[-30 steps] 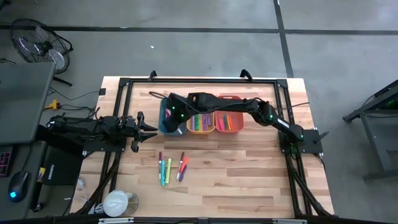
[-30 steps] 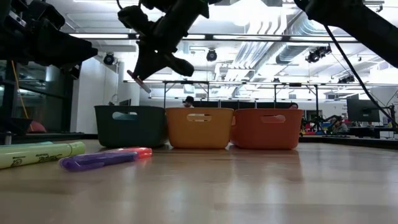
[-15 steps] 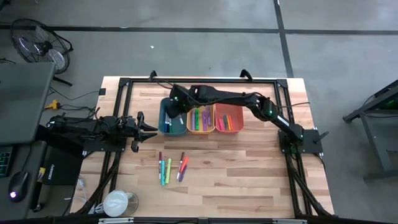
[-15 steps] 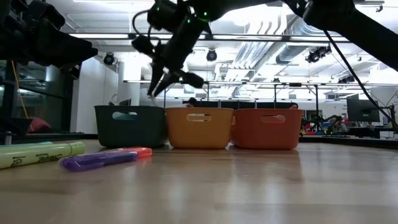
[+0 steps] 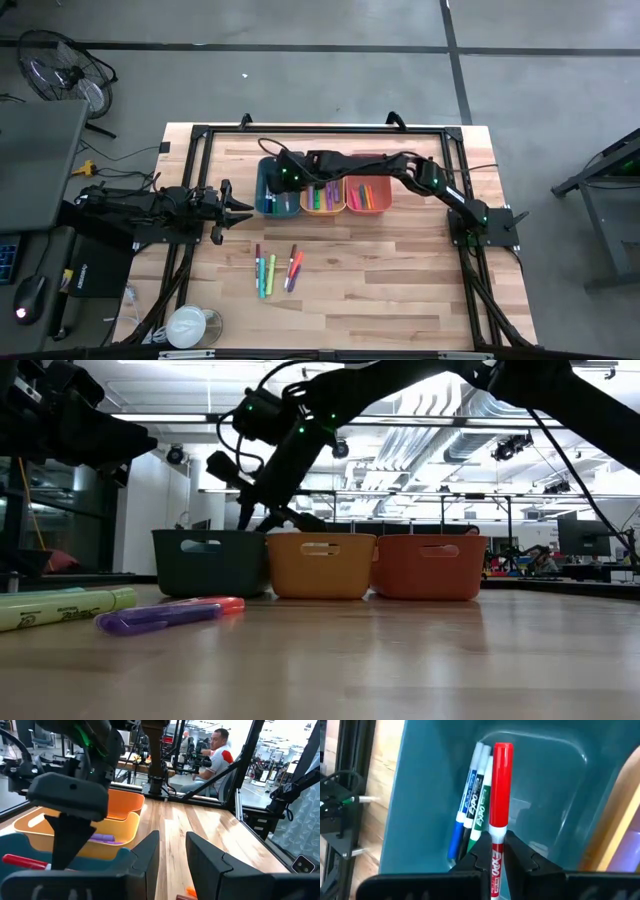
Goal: Pick & Place Markers
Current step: Put the red marker pen into the blue bin, then put the violet pen into the orange bin
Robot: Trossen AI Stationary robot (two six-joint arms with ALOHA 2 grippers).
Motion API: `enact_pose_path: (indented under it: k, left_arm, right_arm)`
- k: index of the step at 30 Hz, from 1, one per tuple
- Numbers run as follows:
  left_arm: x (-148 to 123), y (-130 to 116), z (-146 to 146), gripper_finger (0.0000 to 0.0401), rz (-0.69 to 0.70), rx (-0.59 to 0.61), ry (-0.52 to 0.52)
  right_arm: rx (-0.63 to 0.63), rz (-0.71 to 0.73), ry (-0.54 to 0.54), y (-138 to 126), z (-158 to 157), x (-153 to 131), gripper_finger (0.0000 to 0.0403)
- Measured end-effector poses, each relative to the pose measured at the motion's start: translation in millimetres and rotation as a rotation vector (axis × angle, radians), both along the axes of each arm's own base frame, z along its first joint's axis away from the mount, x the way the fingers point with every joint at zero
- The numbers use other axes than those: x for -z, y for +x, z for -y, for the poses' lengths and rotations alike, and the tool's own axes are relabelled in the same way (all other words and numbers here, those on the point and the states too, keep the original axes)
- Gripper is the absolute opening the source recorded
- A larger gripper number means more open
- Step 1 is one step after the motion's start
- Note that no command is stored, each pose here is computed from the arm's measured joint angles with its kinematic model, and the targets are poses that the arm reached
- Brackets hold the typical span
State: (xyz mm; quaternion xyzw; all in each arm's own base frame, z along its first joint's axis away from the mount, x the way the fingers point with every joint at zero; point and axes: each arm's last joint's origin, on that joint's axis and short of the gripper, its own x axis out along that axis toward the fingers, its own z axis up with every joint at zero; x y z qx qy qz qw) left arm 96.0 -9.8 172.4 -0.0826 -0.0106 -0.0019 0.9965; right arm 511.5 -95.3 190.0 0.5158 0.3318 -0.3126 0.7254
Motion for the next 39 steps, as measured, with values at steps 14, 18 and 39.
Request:
enact_pose_path:
  k: [14,18,39]
  left_arm:
    - [-0.1,0.0,0.0,0.0094,0.0,0.0,0.0]
    - [0.0,0.0,0.0,0.0094,0.0,0.0,0.0]
    - [0.0,0.0,0.1,0.0094,-0.001,0.002,0.0]
  right_arm:
    - [-0.086,0.014,-0.031,1.8,-4.8,5.0,0.0081]
    - [-0.096,0.027,-0.021,2.7,-5.5,4.3,0.0106]
    - [-0.502,-0.125,-0.358,-30.6,-45.5,-61.5,0.013]
